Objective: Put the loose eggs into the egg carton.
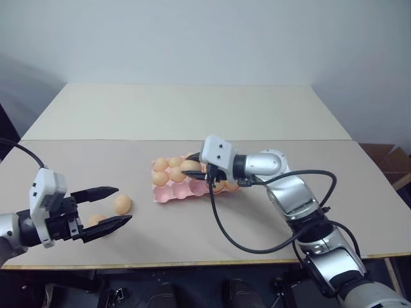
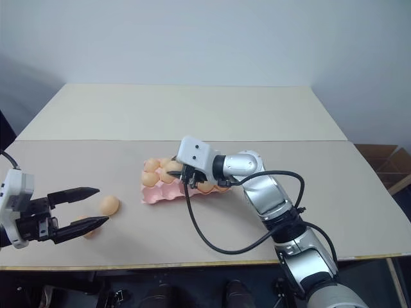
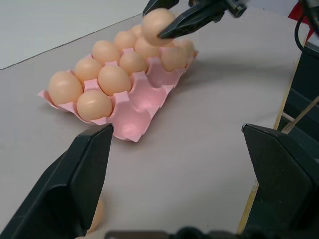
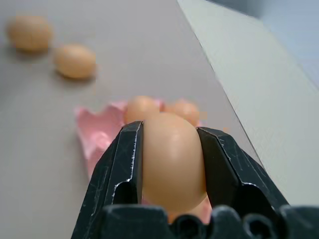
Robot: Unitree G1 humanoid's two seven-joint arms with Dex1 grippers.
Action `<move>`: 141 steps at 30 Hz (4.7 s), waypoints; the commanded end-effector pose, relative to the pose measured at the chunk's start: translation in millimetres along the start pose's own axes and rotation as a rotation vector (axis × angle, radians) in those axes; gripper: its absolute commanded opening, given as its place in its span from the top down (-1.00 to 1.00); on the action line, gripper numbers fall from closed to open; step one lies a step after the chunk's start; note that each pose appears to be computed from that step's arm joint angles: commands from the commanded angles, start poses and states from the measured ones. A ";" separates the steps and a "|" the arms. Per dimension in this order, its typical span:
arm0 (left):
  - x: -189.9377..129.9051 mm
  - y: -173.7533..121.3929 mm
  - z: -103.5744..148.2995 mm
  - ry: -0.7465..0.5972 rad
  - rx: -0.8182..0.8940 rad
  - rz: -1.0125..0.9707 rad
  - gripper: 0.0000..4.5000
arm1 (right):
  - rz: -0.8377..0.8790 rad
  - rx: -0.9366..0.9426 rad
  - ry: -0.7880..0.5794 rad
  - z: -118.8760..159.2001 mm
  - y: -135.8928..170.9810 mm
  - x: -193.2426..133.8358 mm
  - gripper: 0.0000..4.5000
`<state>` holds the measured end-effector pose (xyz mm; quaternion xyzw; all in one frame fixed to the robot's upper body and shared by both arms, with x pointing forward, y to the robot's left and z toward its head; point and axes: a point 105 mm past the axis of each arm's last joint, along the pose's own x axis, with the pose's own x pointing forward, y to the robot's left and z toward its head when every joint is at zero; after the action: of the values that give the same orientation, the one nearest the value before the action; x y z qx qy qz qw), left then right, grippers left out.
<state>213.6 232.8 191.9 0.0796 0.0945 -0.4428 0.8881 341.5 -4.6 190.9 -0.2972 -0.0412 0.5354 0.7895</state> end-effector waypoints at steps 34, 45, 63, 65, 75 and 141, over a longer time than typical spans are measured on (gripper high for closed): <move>-30.8 17.6 2.0 0.023 0.047 0.098 -1.00 | 0.091 0.191 -0.049 -8.2 0.8 -153.0 -0.99; -28.7 7.7 -6.3 0.039 0.019 0.109 -1.00 | 0.172 0.203 -0.036 -8.1 14.1 -190.9 -0.99; -31.0 5.1 -8.0 0.053 0.012 0.189 -1.00 | 0.170 0.199 -0.067 -6.6 12.4 -186.3 -0.99; -33.2 3.8 -12.4 0.056 -0.003 0.211 -1.00 | 0.182 0.194 -0.071 -5.4 11.4 -183.5 -0.99; -37.7 12.2 -39.4 0.149 -0.056 0.386 -1.00 | 0.203 0.180 -0.080 -3.1 14.1 -180.7 -0.99; 152.8 23.2 1.4 0.050 0.112 -0.025 -0.65 | 0.054 0.138 -0.073 2.6 24.6 -183.2 -1.00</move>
<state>322.7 132.1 145.0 0.1283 0.1224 -0.4477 0.8764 246.8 -156.5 216.6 -0.2119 -0.0035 0.5717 0.7927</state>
